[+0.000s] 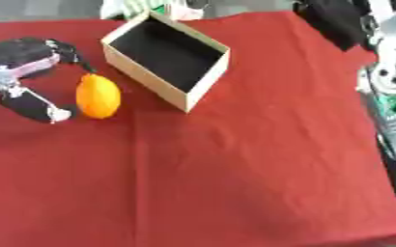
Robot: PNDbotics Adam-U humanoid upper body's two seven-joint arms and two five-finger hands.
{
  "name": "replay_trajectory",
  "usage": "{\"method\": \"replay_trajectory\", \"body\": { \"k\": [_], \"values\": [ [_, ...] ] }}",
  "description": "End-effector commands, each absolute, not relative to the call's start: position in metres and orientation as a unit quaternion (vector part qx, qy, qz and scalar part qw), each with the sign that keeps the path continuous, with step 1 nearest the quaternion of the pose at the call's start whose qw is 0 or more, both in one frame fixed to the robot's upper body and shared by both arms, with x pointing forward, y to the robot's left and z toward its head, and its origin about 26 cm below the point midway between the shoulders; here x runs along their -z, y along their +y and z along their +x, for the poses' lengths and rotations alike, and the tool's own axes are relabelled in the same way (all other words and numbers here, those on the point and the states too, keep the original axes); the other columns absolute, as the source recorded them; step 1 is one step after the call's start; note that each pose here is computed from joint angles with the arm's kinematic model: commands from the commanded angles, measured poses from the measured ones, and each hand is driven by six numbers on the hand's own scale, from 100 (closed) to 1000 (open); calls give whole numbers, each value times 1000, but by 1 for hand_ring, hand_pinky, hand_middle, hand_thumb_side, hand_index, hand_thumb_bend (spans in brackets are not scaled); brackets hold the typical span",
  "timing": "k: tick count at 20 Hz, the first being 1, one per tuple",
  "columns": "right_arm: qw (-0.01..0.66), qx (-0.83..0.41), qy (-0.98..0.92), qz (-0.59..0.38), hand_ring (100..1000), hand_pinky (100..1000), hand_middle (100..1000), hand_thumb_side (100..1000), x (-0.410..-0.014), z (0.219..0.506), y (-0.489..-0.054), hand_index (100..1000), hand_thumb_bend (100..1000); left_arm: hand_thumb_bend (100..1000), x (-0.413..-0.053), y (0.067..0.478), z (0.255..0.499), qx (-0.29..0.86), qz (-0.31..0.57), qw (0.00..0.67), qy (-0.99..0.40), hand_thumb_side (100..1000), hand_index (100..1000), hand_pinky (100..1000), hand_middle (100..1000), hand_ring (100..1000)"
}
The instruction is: Pick up objects on the table and place them in the box.
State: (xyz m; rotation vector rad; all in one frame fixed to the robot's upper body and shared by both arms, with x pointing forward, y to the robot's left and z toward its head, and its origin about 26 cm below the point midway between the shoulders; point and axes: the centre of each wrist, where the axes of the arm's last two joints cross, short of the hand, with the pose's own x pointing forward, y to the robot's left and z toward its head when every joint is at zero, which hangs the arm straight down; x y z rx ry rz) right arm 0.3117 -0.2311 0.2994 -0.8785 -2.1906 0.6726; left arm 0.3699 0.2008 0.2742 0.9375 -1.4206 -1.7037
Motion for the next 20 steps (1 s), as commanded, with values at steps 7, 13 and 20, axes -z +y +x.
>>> {"method": "replay_trajectory", "body": {
  "k": [7,13,20],
  "values": [
    [325,-254,-847,-336,825,931,692,826,-308,307,-232,883,100,412,-273,202,387,649,418,337,-539,191,853,712,821,885],
    [325,-253,-848,-333,824,931,688,829,-309,307,-231,883,100,491,-264,202,403,644,428,347,-531,211,865,719,833,895],
    [327,-252,-850,-327,822,933,685,833,-309,307,-230,884,100,487,-252,201,421,626,457,350,-526,251,861,714,828,893]
  ]
}}
